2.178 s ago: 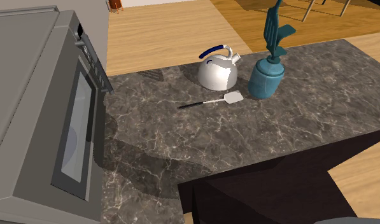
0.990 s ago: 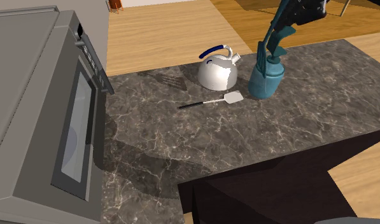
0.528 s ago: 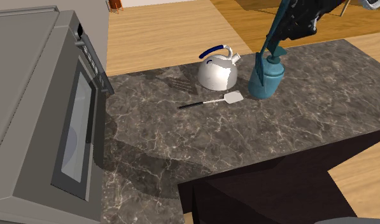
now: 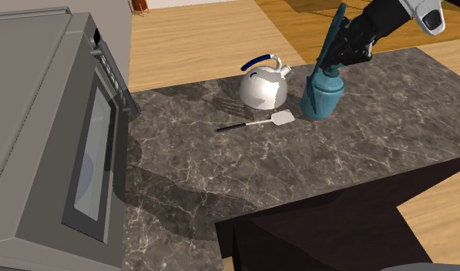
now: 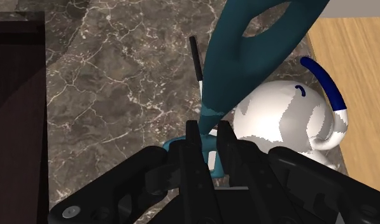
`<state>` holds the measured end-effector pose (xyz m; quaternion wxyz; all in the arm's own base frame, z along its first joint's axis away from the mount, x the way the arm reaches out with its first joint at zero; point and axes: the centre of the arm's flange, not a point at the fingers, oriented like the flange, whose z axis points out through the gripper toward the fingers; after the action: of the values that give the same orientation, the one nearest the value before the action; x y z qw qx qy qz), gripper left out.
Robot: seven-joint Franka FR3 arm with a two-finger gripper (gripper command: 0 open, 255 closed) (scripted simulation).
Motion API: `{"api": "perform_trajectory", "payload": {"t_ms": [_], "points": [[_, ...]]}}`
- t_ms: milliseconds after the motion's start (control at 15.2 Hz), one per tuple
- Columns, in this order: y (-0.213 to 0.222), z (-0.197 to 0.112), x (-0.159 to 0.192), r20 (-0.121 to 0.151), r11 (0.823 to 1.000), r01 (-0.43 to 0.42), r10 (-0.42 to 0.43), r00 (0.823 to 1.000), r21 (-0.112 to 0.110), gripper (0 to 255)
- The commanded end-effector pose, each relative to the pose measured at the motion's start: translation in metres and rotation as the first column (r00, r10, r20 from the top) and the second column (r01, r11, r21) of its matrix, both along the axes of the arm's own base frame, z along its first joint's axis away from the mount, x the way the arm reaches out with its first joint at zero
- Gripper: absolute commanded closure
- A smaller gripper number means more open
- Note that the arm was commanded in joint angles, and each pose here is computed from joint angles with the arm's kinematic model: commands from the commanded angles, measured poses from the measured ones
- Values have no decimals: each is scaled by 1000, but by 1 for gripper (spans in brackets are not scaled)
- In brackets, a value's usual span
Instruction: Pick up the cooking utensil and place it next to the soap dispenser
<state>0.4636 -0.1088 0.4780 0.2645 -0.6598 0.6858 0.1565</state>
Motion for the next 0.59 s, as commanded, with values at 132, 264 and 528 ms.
{"api": "perform_trajectory", "payload": {"t_ms": [132, 264, 528], "points": [[1, -22, 0, 0, 1000, 0, 0, 1000, 0, 255], [1, -32, 0, 0, 1000, 0, 0, 1000, 0, 255], [1, -53, 0, 0, 1000, 0, 0, 1000, 0, 255]]}}
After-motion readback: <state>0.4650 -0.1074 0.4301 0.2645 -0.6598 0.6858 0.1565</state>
